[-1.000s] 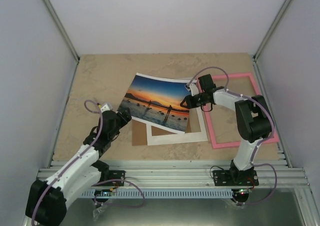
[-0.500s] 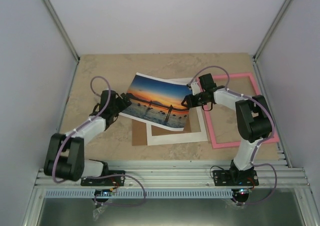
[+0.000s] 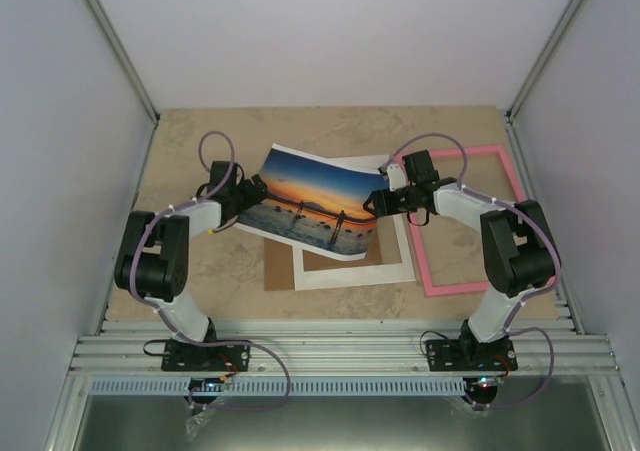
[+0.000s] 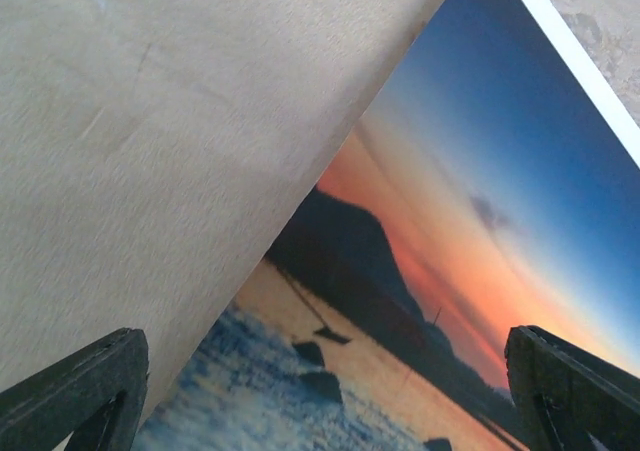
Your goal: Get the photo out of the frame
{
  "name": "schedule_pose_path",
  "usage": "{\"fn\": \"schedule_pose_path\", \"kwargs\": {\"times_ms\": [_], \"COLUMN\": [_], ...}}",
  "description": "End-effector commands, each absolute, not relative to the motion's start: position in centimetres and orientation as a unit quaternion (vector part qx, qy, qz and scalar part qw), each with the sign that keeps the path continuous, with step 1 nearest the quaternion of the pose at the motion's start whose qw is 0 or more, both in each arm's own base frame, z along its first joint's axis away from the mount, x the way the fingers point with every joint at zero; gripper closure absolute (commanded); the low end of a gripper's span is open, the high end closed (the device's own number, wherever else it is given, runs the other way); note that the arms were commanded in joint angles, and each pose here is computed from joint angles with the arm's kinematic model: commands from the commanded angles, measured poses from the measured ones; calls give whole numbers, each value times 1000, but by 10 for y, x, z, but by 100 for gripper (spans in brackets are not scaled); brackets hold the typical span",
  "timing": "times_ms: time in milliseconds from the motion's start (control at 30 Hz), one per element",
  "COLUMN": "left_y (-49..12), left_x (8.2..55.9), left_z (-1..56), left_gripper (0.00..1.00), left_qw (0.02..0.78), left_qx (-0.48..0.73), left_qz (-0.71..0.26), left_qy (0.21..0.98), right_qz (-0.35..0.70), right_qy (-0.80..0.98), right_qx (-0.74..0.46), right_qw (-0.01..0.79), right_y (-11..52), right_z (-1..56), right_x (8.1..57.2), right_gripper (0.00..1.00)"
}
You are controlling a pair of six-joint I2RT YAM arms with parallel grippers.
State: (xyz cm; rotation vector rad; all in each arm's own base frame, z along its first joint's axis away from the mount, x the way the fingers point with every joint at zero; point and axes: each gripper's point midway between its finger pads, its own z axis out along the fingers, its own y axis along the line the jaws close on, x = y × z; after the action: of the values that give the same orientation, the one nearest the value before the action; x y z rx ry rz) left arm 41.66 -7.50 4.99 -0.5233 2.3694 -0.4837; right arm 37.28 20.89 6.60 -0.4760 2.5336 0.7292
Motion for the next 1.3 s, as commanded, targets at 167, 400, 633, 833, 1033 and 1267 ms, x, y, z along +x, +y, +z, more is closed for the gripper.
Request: {"fn": "schedule_pose_path", "kwargs": {"times_ms": [167,400,633,833,1033,1267], "left_y": [-78,-88,-101,-106,-122,-130], "left_x": [439,430,394,368,348,331], "left_z": [35,26,24,32,37,42], "left_gripper": [1,1,3,4,4,4], "left_qw": [307,280,258,260,260,265], "left_qx": [-169,-164,-171,-178,-169,-168], "left_qz": [-178,-203,-256,-284,-303,-301], "left_qy": [920,924,916,906,901,900], "right_qz": [264,255,232,195,156,133], "right_qy": [916,917,919,919,911,887], "right_qx": [-169,-162,-144,-117,-82,-50], "right_qw": [252,261,284,321,374,439], "right_y": [211,208,198,179,156,134], "right_z": [72,73,82,96,122,157], "right_x": [377,379,381,380,377,368], "right_gripper": [36,33,27,16,6,2]}}
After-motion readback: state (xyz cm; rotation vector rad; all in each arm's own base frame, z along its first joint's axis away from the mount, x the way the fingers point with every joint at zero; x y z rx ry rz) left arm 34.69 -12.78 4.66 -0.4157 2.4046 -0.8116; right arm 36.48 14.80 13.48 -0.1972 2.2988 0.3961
